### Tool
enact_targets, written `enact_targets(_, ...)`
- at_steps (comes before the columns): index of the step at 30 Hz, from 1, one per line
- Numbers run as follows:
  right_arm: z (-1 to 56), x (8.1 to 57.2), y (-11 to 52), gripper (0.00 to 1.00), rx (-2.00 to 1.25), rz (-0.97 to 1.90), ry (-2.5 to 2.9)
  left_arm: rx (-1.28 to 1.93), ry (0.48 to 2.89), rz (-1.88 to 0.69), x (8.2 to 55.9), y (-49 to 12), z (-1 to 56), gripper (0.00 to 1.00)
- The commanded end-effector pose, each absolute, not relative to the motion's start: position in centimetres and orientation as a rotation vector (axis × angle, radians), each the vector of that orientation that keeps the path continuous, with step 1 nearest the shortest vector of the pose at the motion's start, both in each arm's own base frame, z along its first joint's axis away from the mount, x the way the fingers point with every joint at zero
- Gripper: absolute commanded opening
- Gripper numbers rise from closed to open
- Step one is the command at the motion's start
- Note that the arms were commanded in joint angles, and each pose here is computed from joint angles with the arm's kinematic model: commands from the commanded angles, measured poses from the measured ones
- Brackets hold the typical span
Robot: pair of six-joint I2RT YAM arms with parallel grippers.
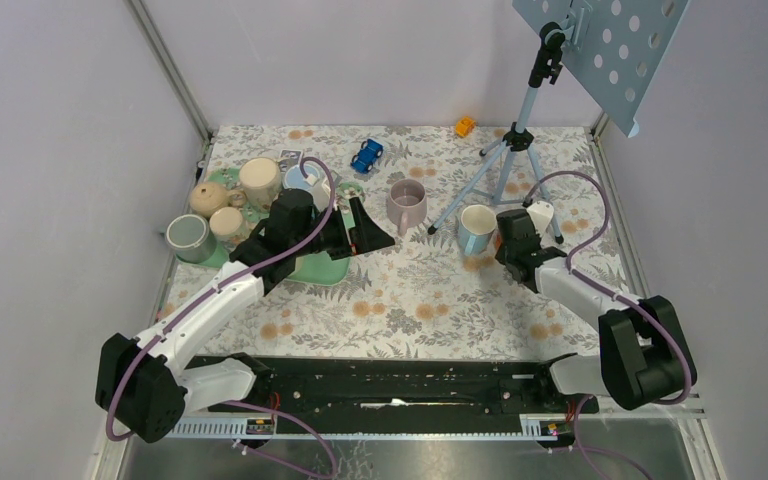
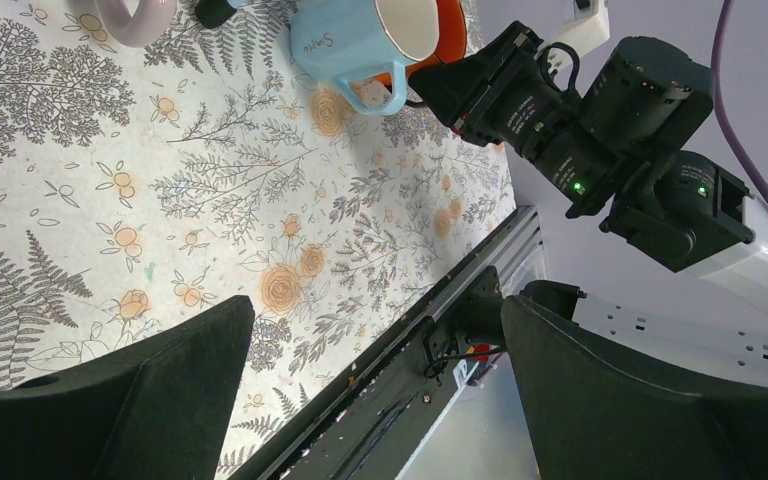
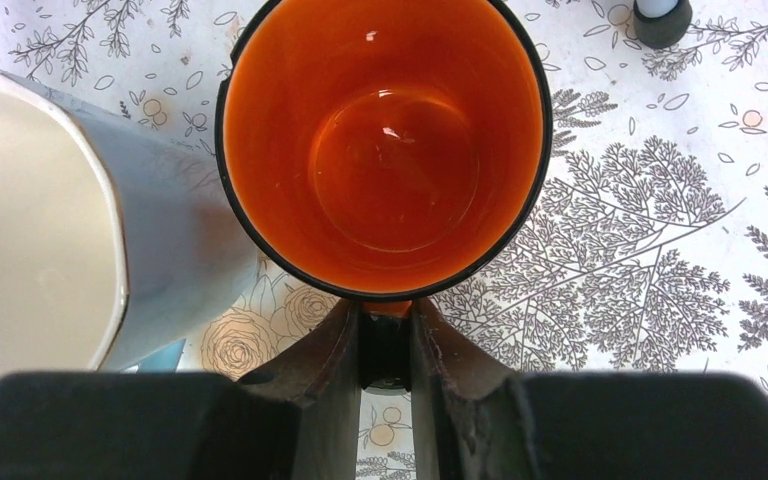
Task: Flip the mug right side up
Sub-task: Place the cup at the center of the board.
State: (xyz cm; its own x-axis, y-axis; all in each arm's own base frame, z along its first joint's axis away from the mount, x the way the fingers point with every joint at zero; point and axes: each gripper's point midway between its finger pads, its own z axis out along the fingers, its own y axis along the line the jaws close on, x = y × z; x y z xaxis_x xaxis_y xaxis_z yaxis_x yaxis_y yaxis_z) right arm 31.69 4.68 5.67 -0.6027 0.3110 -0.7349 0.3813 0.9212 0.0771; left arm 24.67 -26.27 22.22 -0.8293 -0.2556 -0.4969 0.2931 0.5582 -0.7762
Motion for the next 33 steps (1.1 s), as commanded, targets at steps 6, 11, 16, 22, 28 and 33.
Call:
enact_targets(6, 7.7, 34.9, 6.2, 0.18, 0.440, -0.034, 2.216, 0.061, 2.137, -1.266, 25.3, -26.4, 24.6, 0.99)
enact_targets(11, 8.2, 35.1, 6.2, 0.24, 0.439, -0.045, 2.223, 0.064, 2.136, -1.264, 25.4, -26.4, 24.6, 0.99)
enact_targets(16, 8.2, 34.5, 5.9, 0.34, 0.444, -0.058, 2.237, 0.069, 2.139, -1.263, 25.4, -26.5, 24.5, 0.99)
enact_targets(22, 8.8, 33.9, 5.9, 0.39, 0.442, -0.048, 2.239, 0.070, 2.144, -1.263, 25.5, -26.5, 24.2, 0.99)
enact_targets(28, 9.9, 32.9, 5.5, 0.44, 0.451, -0.052, 2.237, 0.067, 2.148, -1.255, 25.5, -26.4, 24.1, 0.99)
enact_targets(33, 11.0, 31.6, 5.1, 0.54, 0.460, -0.041, 2.232, 0.064, 2.150, -1.244, 25.5, -26.3, 24.0, 0.99)
